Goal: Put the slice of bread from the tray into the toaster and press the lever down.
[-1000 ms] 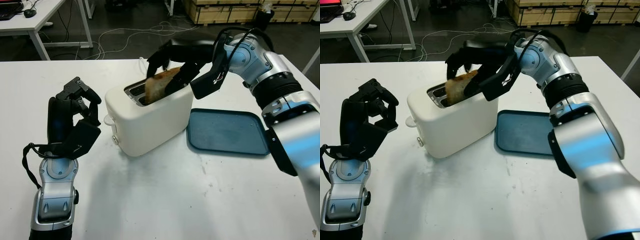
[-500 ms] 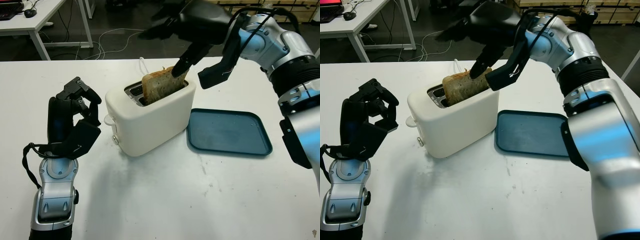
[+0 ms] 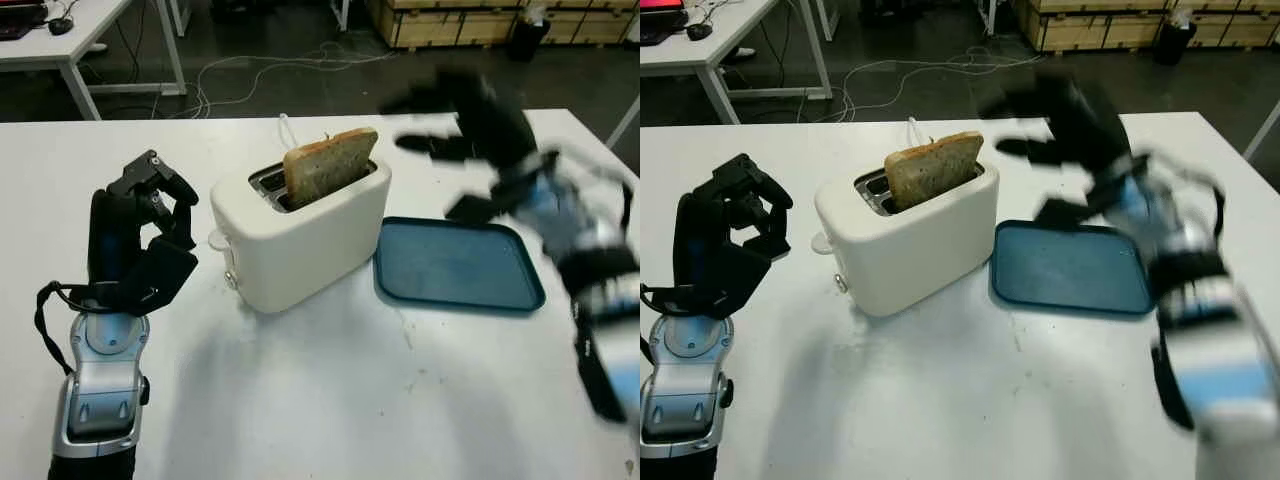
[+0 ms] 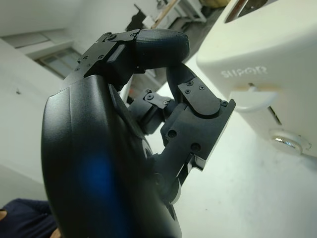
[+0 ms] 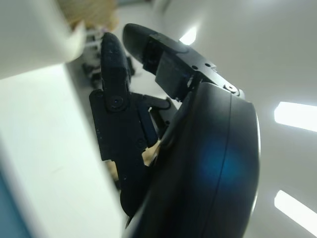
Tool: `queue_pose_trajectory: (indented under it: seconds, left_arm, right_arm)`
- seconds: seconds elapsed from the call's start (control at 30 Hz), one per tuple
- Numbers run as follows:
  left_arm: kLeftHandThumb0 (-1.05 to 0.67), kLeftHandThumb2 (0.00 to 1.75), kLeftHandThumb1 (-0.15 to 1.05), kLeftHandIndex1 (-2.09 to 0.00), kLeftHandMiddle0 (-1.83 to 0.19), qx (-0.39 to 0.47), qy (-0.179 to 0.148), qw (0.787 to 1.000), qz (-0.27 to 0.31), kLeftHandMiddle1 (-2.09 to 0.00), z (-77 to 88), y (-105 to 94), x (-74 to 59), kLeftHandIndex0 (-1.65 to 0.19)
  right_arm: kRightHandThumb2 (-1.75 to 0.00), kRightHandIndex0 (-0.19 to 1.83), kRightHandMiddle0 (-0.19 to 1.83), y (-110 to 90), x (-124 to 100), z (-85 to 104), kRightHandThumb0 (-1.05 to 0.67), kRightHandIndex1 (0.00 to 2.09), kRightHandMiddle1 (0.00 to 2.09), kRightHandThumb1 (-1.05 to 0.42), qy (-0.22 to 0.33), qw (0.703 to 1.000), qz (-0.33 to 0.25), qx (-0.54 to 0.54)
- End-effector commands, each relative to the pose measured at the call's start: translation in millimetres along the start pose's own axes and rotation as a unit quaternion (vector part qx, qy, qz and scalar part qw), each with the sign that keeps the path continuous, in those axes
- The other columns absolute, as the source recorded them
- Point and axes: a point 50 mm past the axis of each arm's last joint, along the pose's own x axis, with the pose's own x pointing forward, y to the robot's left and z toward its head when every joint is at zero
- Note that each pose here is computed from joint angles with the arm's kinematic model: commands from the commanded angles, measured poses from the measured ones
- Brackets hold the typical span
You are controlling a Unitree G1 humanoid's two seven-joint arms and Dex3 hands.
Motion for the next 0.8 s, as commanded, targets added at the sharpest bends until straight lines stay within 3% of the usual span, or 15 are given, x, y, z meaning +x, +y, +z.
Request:
queue_pose_trajectory:
  seconds: [0.0, 0.1, 0.2, 0.27, 0.3, 0.37, 0.4, 0.47, 0.6, 0.67, 0.77]
  left_arm:
    - [-0.14, 1.14, 0.53, -1.75, -1.0, 0.009, -0.012, 1.0, -0.007, -1.75, 2.3, -1.1, 4.2, -0.66]
    - [-0.13, 1.17, 0.52, -1.75, -1.02, 0.013, -0.015, 1.0, -0.012, -1.75, 2.5, -2.0, 5.4, -0.68]
    - [-0.13, 1.18, 0.5, -1.75, -1.02, 0.019, -0.016, 1.0, -0.014, -1.75, 1.5, -2.7, 5.7, -0.69]
    - [-0.13, 1.18, 0.5, -1.75, -1.01, 0.023, -0.015, 0.999, -0.016, -1.75, 0.2, -3.0, 5.4, -0.68]
    - [-0.13, 1.18, 0.5, -1.75, -1.01, 0.025, -0.014, 0.999, -0.017, -1.75, -0.6, -3.0, 5.2, -0.68]
    - [-0.13, 1.17, 0.5, -1.75, -1.0, 0.031, -0.013, 0.999, -0.02, -1.75, -2.0, -2.9, 4.9, -0.67]
    - [-0.12, 1.17, 0.5, -1.75, -1.0, 0.035, -0.014, 0.999, -0.022, -1.75, -2.7, -2.7, 4.6, -0.67]
    - [-0.12, 1.16, 0.51, -1.75, -1.01, 0.055, -0.017, 0.998, -0.029, -1.75, -3.2, -1.7, 4.2, -0.67]
    - [-0.11, 1.07, 0.51, -1.73, -1.02, 0.103, -0.033, 0.993, -0.05, -1.75, -3.0, 2.7, 4.1, -0.66]
    - [-0.11, 1.02, 0.51, -1.69, -1.0, 0.123, -0.043, 0.989, -0.065, -1.75, -2.4, 6.3, 4.1, -0.66]
    - [-0.13, 0.89, 0.53, -1.48, -0.96, 0.155, -0.064, 0.981, -0.095, -1.75, 0.7, 13.6, 4.5, -0.74]
  right_arm:
    - [-0.31, 0.77, 0.85, 3, -19, -0.9, -0.4, 1.4, 0.72, -0.92, 0.039, 0.998, -0.04, 0.028]
    - [-0.3, 0.81, 0.87, 9, -45, -0.3, -0.46, 1.39, 0.78, -0.92, 0.088, 0.992, -0.085, 0.013]
    - [-0.28, 0.86, 0.91, 14, -64, 2.9, -0.42, 1.46, 0.81, -0.92, 0.117, 0.982, -0.147, 0.014]
    - [-0.28, 0.9, 0.98, 16, -73, 4.8, -0.38, 1.5, 0.71, -0.92, 0.12, 0.972, -0.202, 0.019]
    - [-0.28, 0.88, 0.96, 17, -76, 5.2, -0.36, 1.57, 0.79, -0.92, 0.122, 0.966, -0.228, 0.026]
    - [-0.32, 0.83, 0.81, 20, -80, 5.1, -0.35, 1.7, 1.15, -0.92, 0.126, 0.958, -0.254, 0.036]
    - [-0.36, 0.81, 0.7, 21, -81, 5.0, -0.36, 1.73, 1.37, -0.92, 0.128, 0.957, -0.256, 0.041]
    - [-0.36, 0.8, 0.67, 23, -82, 4.8, -0.37, 1.74, 1.45, -0.92, 0.132, 0.96, -0.244, 0.047]
    - [-0.33, 0.79, 0.8, 26, -81, 5.7, -0.37, 1.68, 1.05, -0.92, 0.148, 0.966, -0.19, 0.097]
    - [-0.31, 0.75, 0.81, 26, -80, 6.4, -0.36, 1.73, 1.01, -0.92, 0.157, 0.964, -0.164, 0.138]
    - [-0.26, 0.79, 0.66, 24, -79, 8.4, -0.33, 1.74, 1.45, -0.92, 0.156, 0.965, -0.137, 0.162]
